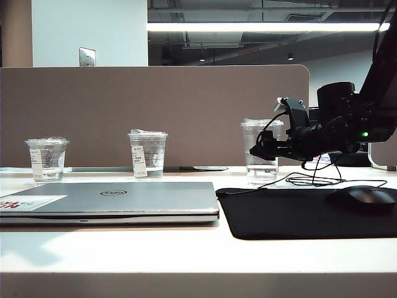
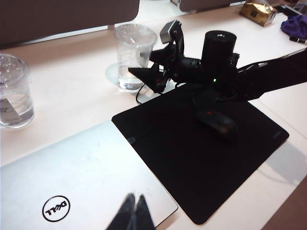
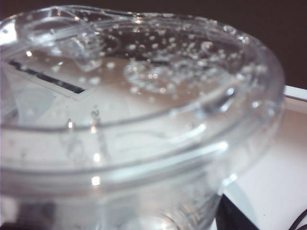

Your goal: Pick up the coffee cup on the right and place it on the right side of the laptop.

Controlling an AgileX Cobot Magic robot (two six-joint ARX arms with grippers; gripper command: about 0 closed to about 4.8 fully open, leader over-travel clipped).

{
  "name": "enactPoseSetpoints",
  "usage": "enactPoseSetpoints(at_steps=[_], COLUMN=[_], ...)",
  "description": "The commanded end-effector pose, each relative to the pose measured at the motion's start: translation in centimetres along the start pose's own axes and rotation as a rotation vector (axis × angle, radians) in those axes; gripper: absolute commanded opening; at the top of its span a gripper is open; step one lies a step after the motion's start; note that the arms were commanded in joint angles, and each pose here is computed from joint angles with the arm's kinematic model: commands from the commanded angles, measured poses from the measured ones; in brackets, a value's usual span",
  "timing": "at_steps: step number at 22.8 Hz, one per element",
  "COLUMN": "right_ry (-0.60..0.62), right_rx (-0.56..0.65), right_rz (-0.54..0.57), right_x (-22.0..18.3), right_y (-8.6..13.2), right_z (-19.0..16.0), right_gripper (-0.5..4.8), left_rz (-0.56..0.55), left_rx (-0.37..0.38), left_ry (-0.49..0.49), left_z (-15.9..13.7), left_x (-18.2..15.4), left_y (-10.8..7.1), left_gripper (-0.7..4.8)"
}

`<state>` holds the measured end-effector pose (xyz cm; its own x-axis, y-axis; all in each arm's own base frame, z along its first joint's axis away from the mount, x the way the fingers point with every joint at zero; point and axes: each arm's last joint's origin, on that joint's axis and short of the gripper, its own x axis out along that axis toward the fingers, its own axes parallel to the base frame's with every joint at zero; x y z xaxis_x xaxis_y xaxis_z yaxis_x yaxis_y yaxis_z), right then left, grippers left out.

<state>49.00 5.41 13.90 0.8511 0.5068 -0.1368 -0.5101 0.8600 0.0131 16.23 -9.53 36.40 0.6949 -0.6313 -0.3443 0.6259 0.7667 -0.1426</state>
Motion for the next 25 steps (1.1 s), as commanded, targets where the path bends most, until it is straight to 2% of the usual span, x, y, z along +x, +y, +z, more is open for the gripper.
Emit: enactPoseSetpoints(at_steps=[1, 15, 25], right_ry=[-0.033, -0.059, -0.083], right_rx=[-0.020, -0.037, -0.046], right_rz=[0.004, 0.027, -0.007], right_x=[0.4, 3.3, 4.0], right_y=[0.1, 0.9, 0.9], right_z=[0.6, -0.1, -0.2], right_gripper=[4.79, 4.79, 4.79], left_rz=[-0.010, -0.024, -0.022], left_rx=[0.004, 0.003, 0.006], left_ry=[-0.015, -0.009, 0.004], left_z=[0.3, 0.3, 0.1], left_x=[0.2, 0.5, 0.5], left_y=[0.0, 0.0, 0.0], left_gripper=[-0.06, -0.06, -0.05])
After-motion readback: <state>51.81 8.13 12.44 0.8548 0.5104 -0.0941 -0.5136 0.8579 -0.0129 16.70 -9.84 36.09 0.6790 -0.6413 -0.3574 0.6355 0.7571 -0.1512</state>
